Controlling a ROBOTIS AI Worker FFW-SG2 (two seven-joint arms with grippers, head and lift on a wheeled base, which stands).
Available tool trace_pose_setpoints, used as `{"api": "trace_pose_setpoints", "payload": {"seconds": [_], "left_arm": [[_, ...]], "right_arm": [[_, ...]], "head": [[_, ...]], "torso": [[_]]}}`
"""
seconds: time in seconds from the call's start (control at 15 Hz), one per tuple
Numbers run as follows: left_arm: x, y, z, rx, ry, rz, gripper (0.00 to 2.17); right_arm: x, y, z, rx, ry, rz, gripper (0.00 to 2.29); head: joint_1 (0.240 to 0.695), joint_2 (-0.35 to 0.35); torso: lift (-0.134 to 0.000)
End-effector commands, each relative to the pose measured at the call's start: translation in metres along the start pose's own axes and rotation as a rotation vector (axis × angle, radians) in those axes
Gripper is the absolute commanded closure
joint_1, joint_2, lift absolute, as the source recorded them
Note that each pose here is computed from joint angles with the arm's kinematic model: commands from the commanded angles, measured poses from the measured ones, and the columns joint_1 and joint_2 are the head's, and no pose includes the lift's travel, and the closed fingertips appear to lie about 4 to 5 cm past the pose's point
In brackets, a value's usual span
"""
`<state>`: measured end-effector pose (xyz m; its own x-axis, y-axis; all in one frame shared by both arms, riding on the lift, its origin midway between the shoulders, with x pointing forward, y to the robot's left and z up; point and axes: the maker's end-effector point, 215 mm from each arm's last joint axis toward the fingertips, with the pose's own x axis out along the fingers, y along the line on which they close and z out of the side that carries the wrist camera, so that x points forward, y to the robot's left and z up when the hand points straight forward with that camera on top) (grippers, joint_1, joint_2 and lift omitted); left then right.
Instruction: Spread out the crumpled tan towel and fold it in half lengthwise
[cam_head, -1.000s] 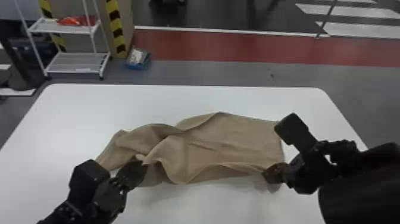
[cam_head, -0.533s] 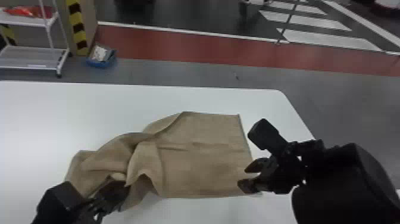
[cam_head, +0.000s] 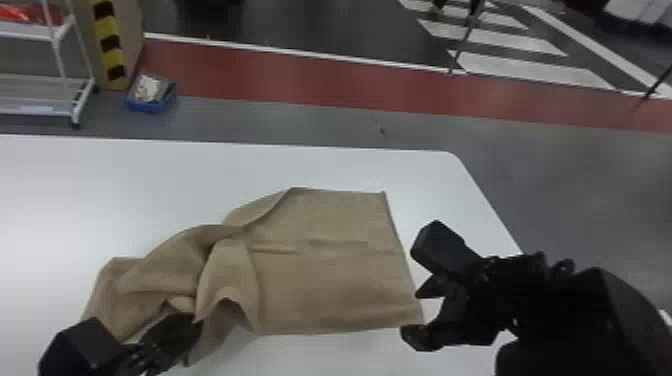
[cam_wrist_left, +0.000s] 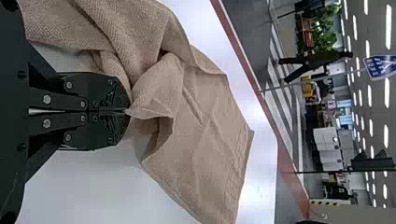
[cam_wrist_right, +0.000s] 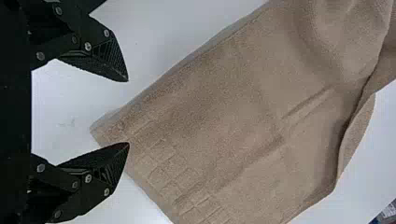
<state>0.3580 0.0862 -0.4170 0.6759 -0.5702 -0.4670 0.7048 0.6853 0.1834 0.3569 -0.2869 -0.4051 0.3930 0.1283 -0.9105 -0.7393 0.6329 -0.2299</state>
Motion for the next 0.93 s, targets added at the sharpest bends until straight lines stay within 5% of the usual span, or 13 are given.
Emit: {"api": "trace_pose_setpoints", "payload": {"seconds": [0.0,0.87], "left_arm": [[-0.001,-0.003,-0.001,-0.004,0.001,-0.003,2.09],[-0.005,-0.002,0.000,0.006,-0.008,0.004,2.09]], "right_arm": [[0.005,-0.009,-0.015,-0.018,0.042,-0.018,0.55],[0.043,-0.023,-0.036,-0.025,0.144,0.003,0.68]], "head": [[0.695,-0.312],[0.695,-0.350]], "torso": [[-0.123],[-0.123]]}}
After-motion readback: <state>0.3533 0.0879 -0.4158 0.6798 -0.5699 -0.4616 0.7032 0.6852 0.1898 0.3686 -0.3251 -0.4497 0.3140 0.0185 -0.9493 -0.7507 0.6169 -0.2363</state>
